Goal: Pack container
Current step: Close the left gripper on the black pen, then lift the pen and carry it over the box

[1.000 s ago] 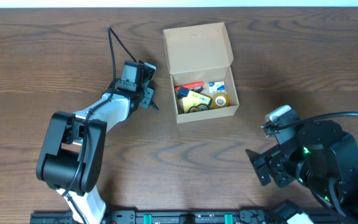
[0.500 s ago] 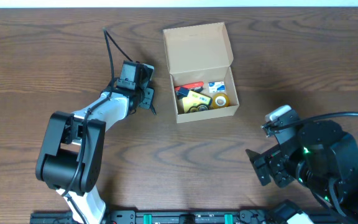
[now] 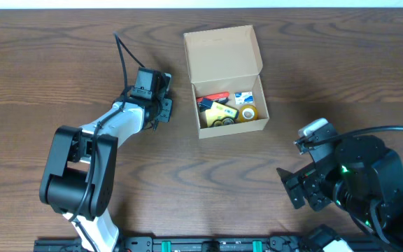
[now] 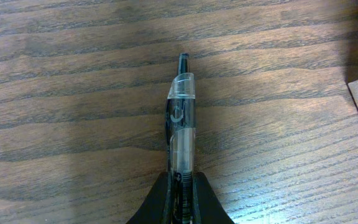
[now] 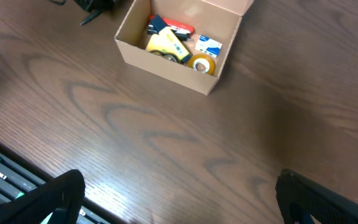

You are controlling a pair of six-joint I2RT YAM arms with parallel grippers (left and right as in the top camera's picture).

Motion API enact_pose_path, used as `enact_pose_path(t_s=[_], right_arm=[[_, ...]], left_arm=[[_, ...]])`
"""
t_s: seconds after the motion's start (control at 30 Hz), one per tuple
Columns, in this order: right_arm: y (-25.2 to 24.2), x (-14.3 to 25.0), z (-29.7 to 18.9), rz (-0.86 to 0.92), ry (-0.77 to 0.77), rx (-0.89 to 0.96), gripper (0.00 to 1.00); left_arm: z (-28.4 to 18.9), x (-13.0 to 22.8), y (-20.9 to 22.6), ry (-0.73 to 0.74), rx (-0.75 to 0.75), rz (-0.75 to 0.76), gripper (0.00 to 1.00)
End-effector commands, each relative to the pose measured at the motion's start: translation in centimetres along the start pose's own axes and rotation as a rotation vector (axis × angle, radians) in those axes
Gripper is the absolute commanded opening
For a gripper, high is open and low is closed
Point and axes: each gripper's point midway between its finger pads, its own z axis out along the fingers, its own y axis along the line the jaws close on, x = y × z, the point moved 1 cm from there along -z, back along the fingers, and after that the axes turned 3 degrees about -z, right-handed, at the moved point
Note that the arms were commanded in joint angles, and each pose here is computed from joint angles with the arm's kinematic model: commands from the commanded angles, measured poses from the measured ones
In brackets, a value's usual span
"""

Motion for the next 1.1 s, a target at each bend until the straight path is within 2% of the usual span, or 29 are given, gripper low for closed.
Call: enact_pose_path(t_s=[0.0,0.2,0.3,0.43,0.67,0.8,0.97,1.07], right_arm=[[-0.5,0.0,-0.1,0.027,-0.001,0.022,0.99],[-0.5,0.0,-0.1,0.027,-0.001,0.022,0.99],[-0.5,0.0,-0.1,0.027,-0.001,0.022,0.99],[-0.5,0.0,-0.1,0.027,-0.001,0.022,0.99],[-0.5,0.0,-0.1,0.027,-0.001,0.022,0.99],[-0.5,0.0,-0.1,0.027,-0.001,0.022,0.99],[-0.5,0.0,-0.1,0.027,-0.001,0.022,0.99],[-0.5,0.0,-0.1,0.027,-0.001,0.022,0.99]], left_arm=[[1.6,4.6,1.0,0.144,-0.008,-0.033,0.06],[-0.2,2.0,2.0,0.064,-0.016,-0.036,0.06],[-2.1,-0.1,2.5,-0.007,-0.028,0.04,0.06],[-4.8,-2.6,3.8,-0.093,-0.119,0.13,0.06],[-9.7,-6.6,3.4,-0.237,-0.187,0.538,0.05],[-12.3,-9.4,2.3,-0.372,-0.217,0.744,0.06],[-14.5,-11.8,-0.9,-0.556,-0.118,0.906,0.06],[-15.3,-12.1,-3.5,-0.651,-0.002,0.979,0.06]])
